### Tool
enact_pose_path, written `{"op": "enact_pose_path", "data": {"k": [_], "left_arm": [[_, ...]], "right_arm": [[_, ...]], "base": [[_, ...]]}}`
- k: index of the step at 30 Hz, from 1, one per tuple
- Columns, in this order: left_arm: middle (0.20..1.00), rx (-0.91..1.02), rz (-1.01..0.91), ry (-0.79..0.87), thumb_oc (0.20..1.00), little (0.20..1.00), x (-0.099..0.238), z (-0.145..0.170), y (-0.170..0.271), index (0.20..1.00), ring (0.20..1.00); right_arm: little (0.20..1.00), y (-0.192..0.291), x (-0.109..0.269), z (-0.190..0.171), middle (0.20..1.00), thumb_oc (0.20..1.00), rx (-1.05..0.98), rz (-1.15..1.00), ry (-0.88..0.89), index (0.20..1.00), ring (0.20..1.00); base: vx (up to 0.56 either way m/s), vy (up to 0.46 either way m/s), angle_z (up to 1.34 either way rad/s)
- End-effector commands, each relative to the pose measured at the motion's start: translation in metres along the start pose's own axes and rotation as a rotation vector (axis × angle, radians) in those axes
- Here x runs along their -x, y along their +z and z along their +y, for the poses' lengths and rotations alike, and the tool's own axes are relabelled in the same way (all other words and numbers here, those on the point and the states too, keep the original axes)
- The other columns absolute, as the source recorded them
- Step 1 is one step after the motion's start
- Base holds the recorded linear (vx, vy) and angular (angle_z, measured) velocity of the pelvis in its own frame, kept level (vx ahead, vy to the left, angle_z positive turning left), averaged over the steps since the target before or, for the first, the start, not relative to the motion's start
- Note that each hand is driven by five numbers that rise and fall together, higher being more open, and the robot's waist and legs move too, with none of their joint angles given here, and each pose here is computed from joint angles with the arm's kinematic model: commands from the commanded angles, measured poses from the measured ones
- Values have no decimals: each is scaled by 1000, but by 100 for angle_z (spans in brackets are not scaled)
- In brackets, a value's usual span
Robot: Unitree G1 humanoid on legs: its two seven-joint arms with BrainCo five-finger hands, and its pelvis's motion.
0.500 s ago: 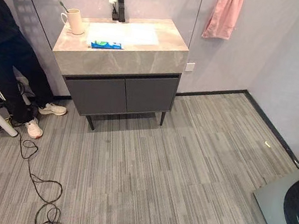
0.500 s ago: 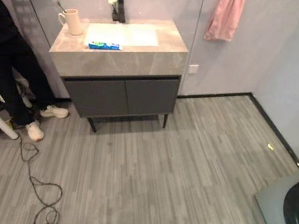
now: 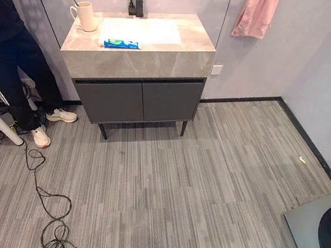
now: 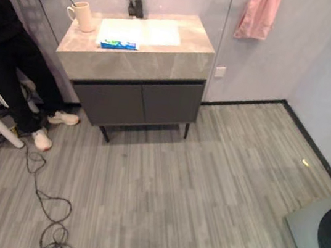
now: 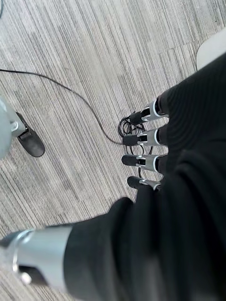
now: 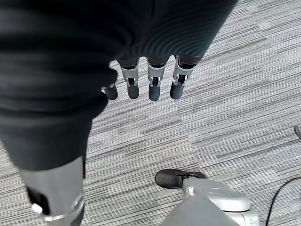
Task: Put brush and paste in cup on sink, flatten towel.
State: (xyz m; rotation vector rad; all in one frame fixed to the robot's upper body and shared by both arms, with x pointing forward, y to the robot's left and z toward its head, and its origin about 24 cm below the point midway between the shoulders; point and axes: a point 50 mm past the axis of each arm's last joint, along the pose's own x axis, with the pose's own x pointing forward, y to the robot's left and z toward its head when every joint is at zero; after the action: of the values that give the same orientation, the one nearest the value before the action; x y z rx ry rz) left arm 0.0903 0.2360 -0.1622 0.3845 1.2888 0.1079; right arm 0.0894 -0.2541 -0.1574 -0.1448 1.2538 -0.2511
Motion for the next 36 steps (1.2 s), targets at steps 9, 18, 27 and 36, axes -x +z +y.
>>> {"op": "enact_pose_path", "data": {"k": [9,18,27,36], "left_arm": [[1000,142,-477,133,1000,1000,19,38,114,1000,1000],[1000,136,-593,128,1000,1000,31,36,146,1000,1000],[1000,72,-632,126,1000,1000,36,30,154,1000,1000],[1000,85,-664,192,1000,1000,41,52,150,1000,1000]], "right_arm": [[1000,117,23,-7,1000,1000,-120,-518,-10,1000,1000],[1000,115,22,-6,1000,1000,-155,-516,-24,1000,1000],[1000,116,21,-3,1000,1000,-164,-503,-30,1000,1000],[1000,113,22,3,1000,1000,-157,-506,-10,1000,1000]], "base": [[-123,18,-1],[-62,-22,7],[8,98,14],[63,185,-15]]}}
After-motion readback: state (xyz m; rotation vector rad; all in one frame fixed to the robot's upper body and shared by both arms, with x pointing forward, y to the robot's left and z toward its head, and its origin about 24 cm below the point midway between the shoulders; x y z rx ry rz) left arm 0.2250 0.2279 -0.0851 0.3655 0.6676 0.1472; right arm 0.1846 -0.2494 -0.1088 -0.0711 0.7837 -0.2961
